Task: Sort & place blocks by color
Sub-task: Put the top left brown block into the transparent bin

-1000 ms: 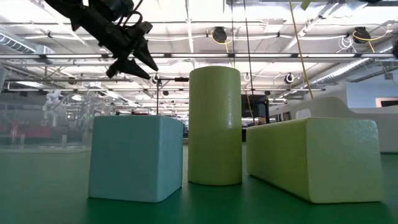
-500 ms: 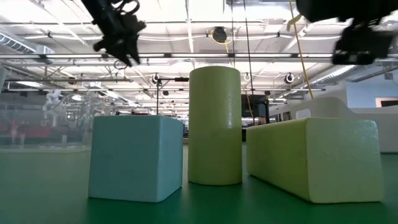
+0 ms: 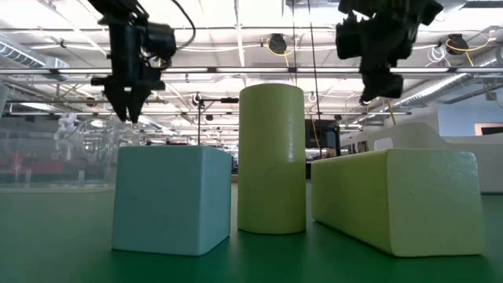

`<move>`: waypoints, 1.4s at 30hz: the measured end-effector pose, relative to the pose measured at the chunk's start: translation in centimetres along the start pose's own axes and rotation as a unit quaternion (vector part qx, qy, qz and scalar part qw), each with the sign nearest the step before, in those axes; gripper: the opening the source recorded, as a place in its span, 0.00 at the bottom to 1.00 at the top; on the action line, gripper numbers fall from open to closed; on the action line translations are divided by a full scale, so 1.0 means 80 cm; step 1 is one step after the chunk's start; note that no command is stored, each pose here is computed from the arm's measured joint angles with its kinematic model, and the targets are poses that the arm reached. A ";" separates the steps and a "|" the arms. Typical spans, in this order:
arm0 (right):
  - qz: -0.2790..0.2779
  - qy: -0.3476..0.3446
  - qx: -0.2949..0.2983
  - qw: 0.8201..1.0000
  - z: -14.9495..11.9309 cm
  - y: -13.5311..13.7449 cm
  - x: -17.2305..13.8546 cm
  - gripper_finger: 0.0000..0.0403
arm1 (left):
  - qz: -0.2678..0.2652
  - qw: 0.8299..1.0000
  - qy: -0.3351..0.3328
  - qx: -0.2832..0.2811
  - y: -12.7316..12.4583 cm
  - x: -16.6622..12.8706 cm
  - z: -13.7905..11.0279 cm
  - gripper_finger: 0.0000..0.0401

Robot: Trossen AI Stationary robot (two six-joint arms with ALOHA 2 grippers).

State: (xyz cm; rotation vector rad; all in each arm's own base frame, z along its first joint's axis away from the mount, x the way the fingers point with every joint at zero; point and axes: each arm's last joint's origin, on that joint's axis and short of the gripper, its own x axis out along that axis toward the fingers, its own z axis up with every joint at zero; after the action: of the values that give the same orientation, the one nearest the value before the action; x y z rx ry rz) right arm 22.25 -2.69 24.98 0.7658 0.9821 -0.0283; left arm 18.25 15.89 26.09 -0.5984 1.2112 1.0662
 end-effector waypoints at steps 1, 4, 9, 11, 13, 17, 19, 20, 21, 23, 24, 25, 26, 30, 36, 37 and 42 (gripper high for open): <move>0.001 -0.011 0.001 1.000 0.004 -0.003 -0.002 0.57 | -0.002 1.000 0.013 0.001 -0.002 0.007 0.002 0.45; 0.007 -0.050 -0.002 0.999 0.017 -0.010 -0.007 0.57 | 0.002 0.999 0.042 0.007 -0.008 0.025 0.007 0.48; 0.022 -0.110 -0.015 0.994 0.034 -0.014 -0.015 0.57 | 0.019 0.996 0.082 0.007 -0.010 0.050 0.012 0.56; 0.025 -0.127 -0.026 0.991 0.039 -0.015 -0.018 0.57 | 0.025 0.995 0.095 0.004 -0.009 0.060 0.015 0.60; 0.027 -0.140 -0.032 0.989 0.043 -0.016 -0.020 0.57 | 0.030 0.994 0.106 0.002 -0.008 0.069 0.017 0.63; 0.027 -0.158 -0.043 0.986 0.048 -0.018 -0.023 0.57 | 0.038 0.991 0.130 -0.004 -0.007 0.088 0.021 0.67; 0.027 -0.165 -0.045 0.985 0.050 -0.019 -0.025 0.57 | 0.032 0.989 0.142 -0.009 -0.007 0.098 0.023 0.67; 0.027 -0.169 -0.046 0.984 0.051 -0.020 -0.026 0.57 | 0.030 0.989 0.145 -0.011 -0.007 0.102 0.025 0.66; 0.028 -0.174 -0.047 0.983 0.052 -0.020 -0.026 0.57 | 0.029 0.989 0.144 -0.014 -0.007 0.106 0.026 0.66; 0.029 -0.182 -0.048 0.982 0.054 -0.021 -0.028 0.57 | 0.024 0.990 0.140 -0.020 -0.008 0.115 0.031 0.65; 0.029 -0.185 -0.048 0.981 0.055 -0.021 -0.028 0.57 | 0.019 0.989 0.142 -0.023 -0.008 0.119 0.032 0.64; 0.028 -0.186 -0.047 0.981 0.055 -0.022 -0.029 0.57 | 0.015 0.989 0.144 -0.024 -0.008 0.123 0.033 0.64; 0.027 -0.187 -0.046 0.981 0.056 -0.022 -0.029 0.57 | 0.012 0.989 0.146 -0.026 -0.008 0.126 0.034 0.64; 0.027 -0.189 -0.046 0.981 0.056 -0.023 -0.030 0.57 | 0.014 0.986 0.162 -0.037 -0.006 0.139 0.035 0.64; 0.004 -0.200 -0.053 0.978 0.057 -0.025 -0.030 0.57 | 0.011 0.980 0.194 -0.043 -0.005 0.160 0.034 0.64; 0.004 -0.201 -0.052 0.978 0.057 -0.025 -0.030 0.57 | 0.011 0.980 0.195 -0.043 -0.005 0.161 0.034 0.64; -0.001 -0.205 -0.052 0.977 0.058 -0.025 -0.030 0.57 | 0.013 0.980 0.195 -0.040 -0.005 0.162 0.034 0.58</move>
State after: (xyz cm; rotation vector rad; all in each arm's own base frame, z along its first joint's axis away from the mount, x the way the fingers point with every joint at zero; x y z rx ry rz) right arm 23.56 -7.65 27.17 0.6298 0.5870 -0.1304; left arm 19.69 22.34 14.59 -0.8856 1.5214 1.0521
